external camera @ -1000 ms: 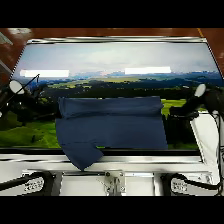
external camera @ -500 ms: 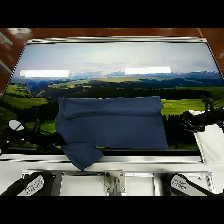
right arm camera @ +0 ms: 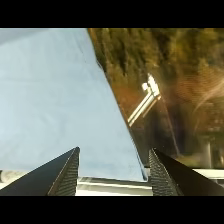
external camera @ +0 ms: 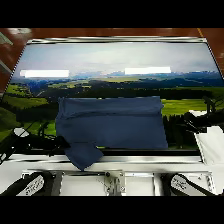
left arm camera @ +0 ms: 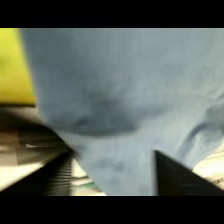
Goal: Fold the shirts.
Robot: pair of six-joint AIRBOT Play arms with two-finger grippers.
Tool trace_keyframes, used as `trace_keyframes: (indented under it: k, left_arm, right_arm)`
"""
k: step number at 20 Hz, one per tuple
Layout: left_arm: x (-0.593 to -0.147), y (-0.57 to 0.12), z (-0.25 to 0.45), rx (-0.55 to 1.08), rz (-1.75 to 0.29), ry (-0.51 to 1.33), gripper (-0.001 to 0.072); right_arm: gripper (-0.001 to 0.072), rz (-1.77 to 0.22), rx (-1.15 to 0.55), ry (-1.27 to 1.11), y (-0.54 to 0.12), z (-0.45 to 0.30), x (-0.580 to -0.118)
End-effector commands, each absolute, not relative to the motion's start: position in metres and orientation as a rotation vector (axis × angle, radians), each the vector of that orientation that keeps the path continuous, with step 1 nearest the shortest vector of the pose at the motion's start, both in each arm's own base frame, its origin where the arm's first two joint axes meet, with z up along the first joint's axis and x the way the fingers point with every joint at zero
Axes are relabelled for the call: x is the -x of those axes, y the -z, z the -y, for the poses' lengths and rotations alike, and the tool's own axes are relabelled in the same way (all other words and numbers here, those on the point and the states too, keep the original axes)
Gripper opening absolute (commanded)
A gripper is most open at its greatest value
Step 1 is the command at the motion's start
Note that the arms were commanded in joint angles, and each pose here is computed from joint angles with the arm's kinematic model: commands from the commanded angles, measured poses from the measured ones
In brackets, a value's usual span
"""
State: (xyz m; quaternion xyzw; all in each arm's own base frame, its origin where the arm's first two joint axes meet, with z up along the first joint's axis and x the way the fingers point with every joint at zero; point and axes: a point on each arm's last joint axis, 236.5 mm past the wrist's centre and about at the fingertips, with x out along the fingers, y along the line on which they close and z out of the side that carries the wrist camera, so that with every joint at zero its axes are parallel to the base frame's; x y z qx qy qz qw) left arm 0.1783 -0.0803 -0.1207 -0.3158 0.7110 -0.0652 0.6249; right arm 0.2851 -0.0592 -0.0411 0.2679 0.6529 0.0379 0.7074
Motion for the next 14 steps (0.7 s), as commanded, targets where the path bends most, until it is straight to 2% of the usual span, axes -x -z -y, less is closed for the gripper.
trace_keyframes:
  k: [1, 2, 3, 4, 7, 8, 9, 14]
  left_arm:
    - [-0.187, 0.129, 0.091, 0.755, -1.609, 0.154, 0.0425]
    - [-0.184, 0.130, 0.096, 0.746, -1.623, 0.167, 0.0386]
    - [-0.181, 0.131, 0.100, 0.728, -1.638, 0.187, 0.0197]
    - [-0.178, 0.130, 0.103, 0.713, -1.649, 0.209, 0.0050]
    - [-0.173, 0.127, 0.106, 0.692, -1.660, 0.253, 0.0040]
    - [-0.174, 0.127, 0.106, 0.692, -1.659, 0.253, 0.0041]
    - [-0.174, 0.127, 0.106, 0.692, -1.659, 0.253, 0.0040]
    - [-0.170, 0.124, 0.109, 0.701, -1.676, 0.267, 0.0041]
  right_arm:
    - [0.0563, -1.467, -0.586, -0.053, 0.044, 0.065, -0.281]
    - [0.0563, -1.494, -0.568, -0.013, 0.048, 0.072, -0.275]
    - [0.0563, -1.528, -0.547, 0.037, 0.052, 0.081, -0.266]
    - [0.0563, -1.568, -0.537, 0.073, 0.057, 0.086, -0.256]
    - [0.0571, -1.689, -0.579, 0.036, 0.079, 0.065, -0.219]
    - [0.0626, -1.709, -0.614, 0.004, 0.087, 0.052, -0.211]
    - [0.0637, -1.715, -0.636, -0.033, 0.093, 0.041, -0.205]
    - [0.0636, -1.643, -0.738, -0.046, 0.111, 0.019, -0.210]
